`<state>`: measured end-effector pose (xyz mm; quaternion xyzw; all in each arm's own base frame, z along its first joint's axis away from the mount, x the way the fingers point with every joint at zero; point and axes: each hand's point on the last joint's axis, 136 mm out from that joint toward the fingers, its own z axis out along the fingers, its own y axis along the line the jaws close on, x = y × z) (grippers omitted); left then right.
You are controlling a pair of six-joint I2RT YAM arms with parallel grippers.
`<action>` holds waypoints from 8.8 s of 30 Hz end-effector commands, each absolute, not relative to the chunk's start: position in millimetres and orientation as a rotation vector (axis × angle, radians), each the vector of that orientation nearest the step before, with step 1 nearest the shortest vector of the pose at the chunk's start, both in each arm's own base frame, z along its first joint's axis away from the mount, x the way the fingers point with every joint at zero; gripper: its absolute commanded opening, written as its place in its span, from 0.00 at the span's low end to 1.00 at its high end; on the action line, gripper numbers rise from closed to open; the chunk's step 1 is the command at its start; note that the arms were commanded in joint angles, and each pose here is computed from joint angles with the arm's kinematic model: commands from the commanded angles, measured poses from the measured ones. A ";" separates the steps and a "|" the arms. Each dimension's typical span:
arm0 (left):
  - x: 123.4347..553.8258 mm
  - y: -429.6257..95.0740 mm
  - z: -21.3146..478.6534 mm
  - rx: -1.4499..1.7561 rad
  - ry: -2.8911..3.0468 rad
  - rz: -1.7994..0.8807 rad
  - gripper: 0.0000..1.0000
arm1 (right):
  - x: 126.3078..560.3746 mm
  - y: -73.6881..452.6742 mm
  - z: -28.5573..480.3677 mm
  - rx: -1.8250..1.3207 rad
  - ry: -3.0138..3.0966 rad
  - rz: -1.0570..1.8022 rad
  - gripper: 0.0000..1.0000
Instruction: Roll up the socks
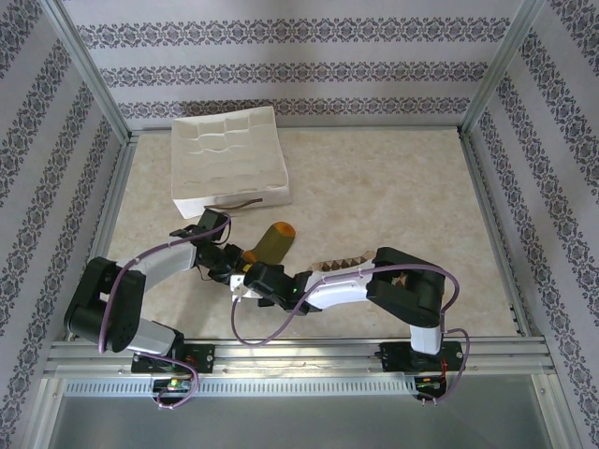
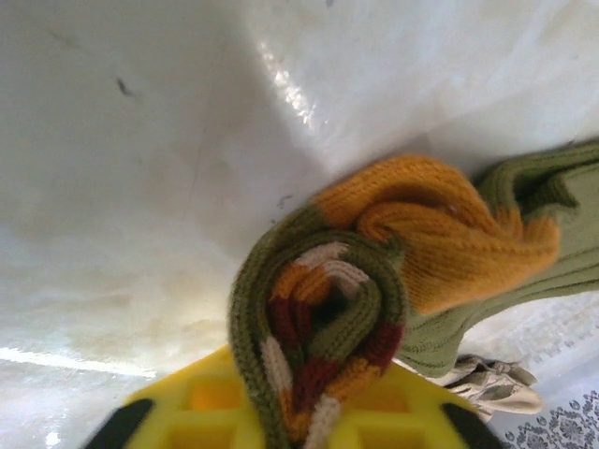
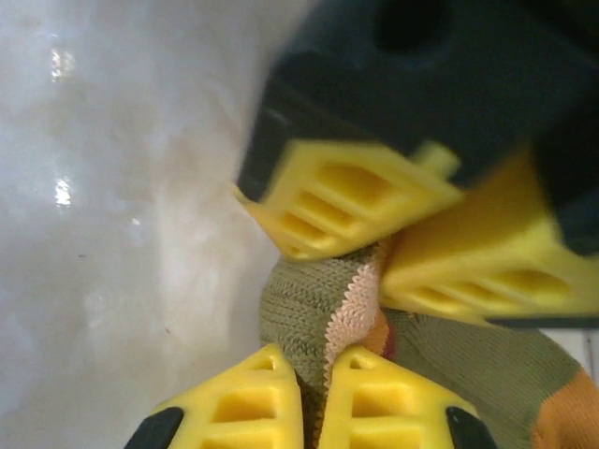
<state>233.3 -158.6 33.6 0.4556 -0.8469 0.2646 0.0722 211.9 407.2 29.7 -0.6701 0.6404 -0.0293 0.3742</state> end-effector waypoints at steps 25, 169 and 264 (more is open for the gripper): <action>254.1 -149.2 78.6 1.417 -2.519 1.159 0.64 | 211.2 365.2 -9.8 -1.282 2.486 1.111 0.00; 197.1 -153.2 17.7 1.306 -2.586 0.568 0.00 | 195.8 398.0 52.5 -1.590 1.708 0.022 0.57; 214.3 -137.8 30.3 1.279 -2.563 0.710 0.00 | 231.0 414.5 13.3 -1.689 1.725 -0.010 0.31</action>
